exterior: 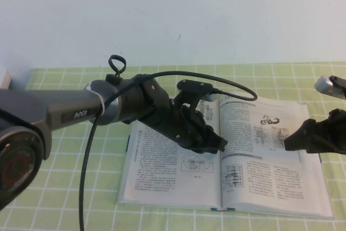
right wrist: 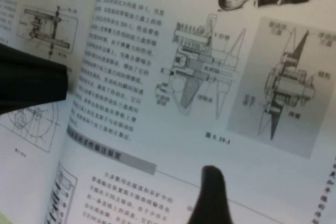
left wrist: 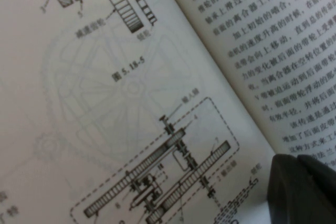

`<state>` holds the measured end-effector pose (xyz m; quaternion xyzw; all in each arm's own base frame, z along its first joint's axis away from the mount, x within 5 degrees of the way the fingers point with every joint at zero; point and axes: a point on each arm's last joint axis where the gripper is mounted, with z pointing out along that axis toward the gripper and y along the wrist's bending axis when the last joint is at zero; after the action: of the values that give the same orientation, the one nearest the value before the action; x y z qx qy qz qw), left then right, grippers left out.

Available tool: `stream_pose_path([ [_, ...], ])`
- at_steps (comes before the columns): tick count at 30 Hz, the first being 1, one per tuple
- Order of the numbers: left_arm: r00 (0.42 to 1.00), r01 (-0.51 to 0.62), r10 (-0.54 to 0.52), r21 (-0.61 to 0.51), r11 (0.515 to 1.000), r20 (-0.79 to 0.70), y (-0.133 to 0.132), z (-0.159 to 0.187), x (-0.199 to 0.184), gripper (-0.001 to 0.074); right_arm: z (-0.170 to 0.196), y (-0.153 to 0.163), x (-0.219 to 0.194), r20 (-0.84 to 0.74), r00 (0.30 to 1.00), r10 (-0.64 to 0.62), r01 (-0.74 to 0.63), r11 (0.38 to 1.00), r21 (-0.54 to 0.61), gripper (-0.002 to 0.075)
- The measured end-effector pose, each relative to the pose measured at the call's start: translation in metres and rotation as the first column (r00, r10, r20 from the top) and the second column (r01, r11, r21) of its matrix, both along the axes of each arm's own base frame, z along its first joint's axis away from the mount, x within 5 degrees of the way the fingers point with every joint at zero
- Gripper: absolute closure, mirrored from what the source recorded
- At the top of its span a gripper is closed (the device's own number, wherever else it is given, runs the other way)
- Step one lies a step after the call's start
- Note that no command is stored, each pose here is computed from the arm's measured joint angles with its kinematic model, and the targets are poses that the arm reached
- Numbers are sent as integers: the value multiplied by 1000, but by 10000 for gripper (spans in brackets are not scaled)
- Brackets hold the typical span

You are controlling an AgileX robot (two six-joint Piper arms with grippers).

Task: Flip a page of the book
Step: Open the closed book

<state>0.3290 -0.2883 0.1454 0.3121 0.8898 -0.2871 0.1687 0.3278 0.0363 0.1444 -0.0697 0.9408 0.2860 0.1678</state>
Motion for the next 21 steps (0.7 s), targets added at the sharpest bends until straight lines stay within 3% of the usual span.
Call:
stream_pose_path([
  [15, 1000, -2, 2, 8, 1000, -7, 0, -1, 0, 738, -12, 0, 2, -25, 1000, -2, 2, 1000, 3, 211],
  [21, 1000, 0, 0, 10, 1000, -8, 1, -1, 0, 738, -17, 1, 4, -50, 998, -35, 38, 997, 62, 212],
])
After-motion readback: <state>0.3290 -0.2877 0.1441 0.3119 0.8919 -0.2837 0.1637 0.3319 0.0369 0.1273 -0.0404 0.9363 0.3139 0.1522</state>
